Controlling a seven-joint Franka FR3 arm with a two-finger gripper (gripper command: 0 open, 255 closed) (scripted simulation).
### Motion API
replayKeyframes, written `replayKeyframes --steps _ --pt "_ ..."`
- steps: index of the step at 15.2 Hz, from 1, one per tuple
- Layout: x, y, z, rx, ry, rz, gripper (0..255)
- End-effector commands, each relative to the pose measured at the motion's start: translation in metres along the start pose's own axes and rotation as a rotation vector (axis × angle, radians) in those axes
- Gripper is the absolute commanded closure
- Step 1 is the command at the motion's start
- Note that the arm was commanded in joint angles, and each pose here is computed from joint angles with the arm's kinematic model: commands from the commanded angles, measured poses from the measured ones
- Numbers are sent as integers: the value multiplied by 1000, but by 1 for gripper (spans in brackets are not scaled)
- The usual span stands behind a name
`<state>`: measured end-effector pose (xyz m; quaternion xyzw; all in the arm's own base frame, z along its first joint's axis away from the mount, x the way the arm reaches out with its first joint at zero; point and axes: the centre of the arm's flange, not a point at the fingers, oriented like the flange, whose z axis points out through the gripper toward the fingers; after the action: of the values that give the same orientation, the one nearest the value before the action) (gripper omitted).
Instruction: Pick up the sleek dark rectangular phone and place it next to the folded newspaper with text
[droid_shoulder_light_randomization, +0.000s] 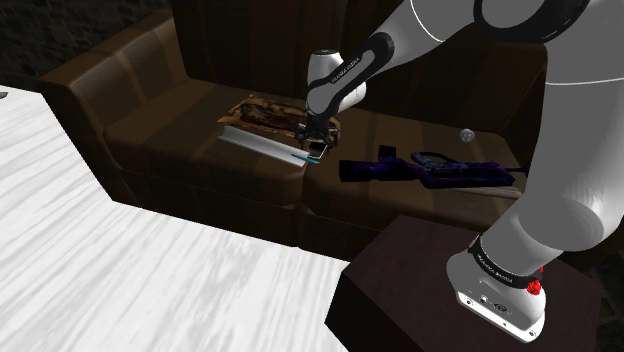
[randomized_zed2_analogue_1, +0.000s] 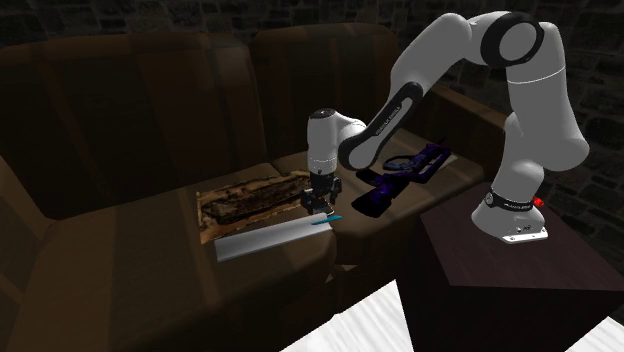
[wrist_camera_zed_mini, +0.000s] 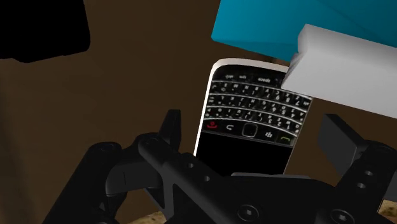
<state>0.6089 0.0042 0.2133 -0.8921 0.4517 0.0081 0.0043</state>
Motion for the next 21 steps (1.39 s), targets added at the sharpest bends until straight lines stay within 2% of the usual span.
replayKeyframes --steps 1,10,21 --pt "0 0 0 0 0 0 255" --pt "0 0 0 0 0 0 255" --pt "-1 0 -58 0 0 0 255"
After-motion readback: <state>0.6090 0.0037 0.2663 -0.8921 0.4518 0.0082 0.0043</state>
